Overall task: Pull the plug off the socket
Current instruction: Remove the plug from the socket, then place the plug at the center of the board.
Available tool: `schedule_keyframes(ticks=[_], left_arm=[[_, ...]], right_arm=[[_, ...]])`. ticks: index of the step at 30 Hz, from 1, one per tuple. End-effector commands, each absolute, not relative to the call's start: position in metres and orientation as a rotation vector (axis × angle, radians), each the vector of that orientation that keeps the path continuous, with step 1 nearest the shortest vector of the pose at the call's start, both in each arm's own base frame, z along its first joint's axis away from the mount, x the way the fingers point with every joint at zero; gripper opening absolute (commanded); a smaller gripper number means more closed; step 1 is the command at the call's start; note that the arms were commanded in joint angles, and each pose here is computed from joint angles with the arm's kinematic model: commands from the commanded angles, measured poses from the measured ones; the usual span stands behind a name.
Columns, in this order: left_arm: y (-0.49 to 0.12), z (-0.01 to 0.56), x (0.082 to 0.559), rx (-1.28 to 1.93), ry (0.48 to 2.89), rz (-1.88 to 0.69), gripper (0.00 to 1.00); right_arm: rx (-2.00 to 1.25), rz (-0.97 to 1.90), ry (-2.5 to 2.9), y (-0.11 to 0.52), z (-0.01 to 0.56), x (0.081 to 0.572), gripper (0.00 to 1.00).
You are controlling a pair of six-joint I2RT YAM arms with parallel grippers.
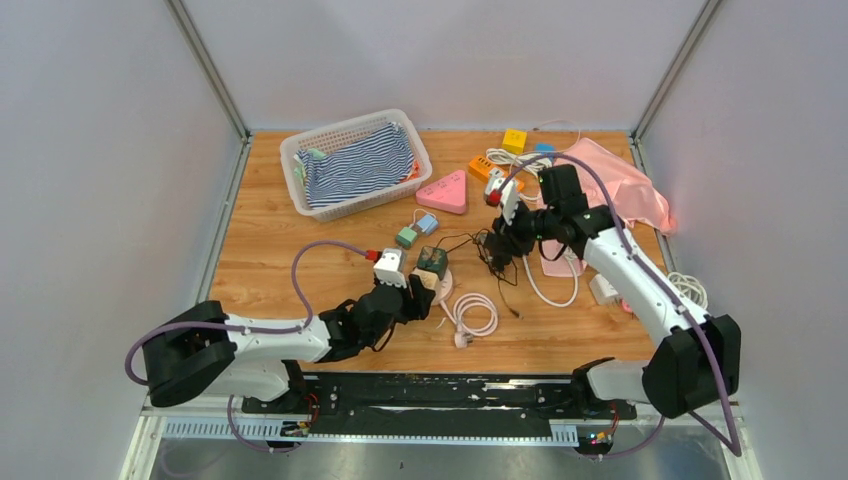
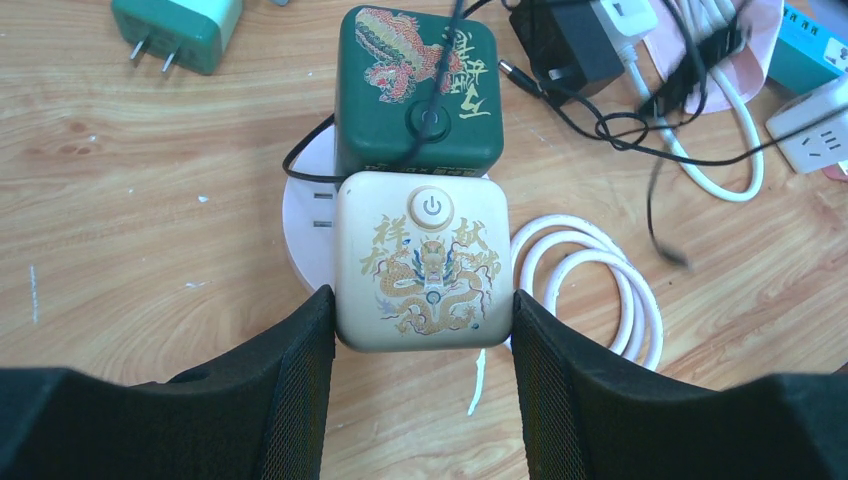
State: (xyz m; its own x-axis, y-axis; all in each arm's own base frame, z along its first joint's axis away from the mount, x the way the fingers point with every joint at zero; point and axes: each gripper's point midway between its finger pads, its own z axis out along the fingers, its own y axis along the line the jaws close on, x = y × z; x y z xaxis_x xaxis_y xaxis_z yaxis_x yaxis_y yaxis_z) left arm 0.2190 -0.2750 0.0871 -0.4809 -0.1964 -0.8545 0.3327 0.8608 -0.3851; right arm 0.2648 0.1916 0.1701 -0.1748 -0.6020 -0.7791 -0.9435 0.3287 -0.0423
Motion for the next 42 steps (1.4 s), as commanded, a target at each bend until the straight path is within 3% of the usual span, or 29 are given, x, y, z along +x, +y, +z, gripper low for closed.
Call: schedule_keyframes(ticks=[1,8,18,23,29,32,36,42], left_arm=[[-0.258,0.074,0.213,0.111,2.009,-0.585,0.0],[-0.253,0.072,0.205,0.112,2.014,-0.618,0.0],[-0.248,0.069,0.204,0.098,2.016,-0.617,0.0],[-0.252,0.069,0.203,0.12,2.022,-0.623,0.0],[-0.254,0.069,0.203,0.133,2.026,-0.632,0.0],[-0.257,0.069,0.202,0.147,2.03,-0.637,0.01],[-0.259,0.069,0.202,0.154,2.033,-0.643,0.18],[-0.263,0.071,0.2,0.169,2.034,-0.665,0.52]], right_arm=[[-1.201,0.486,1.911,0.175,0.195,0.319,0.0],[-1.058,0.457,1.933,0.181,0.196,0.391,0.0],[-1.036,0.518,2.165,0.186,0.108,0.42,0.03],[-1.046,0.559,2.242,0.185,0.079,0.411,0.21],[-1.056,0.551,2.233,0.182,0.087,0.405,0.64],[-1.055,0.533,2.202,0.18,0.101,0.404,0.73],[-1.054,0.501,2.149,0.175,0.122,0.402,0.75],[-1.113,0.501,2.003,0.176,0.163,0.386,0.76]])
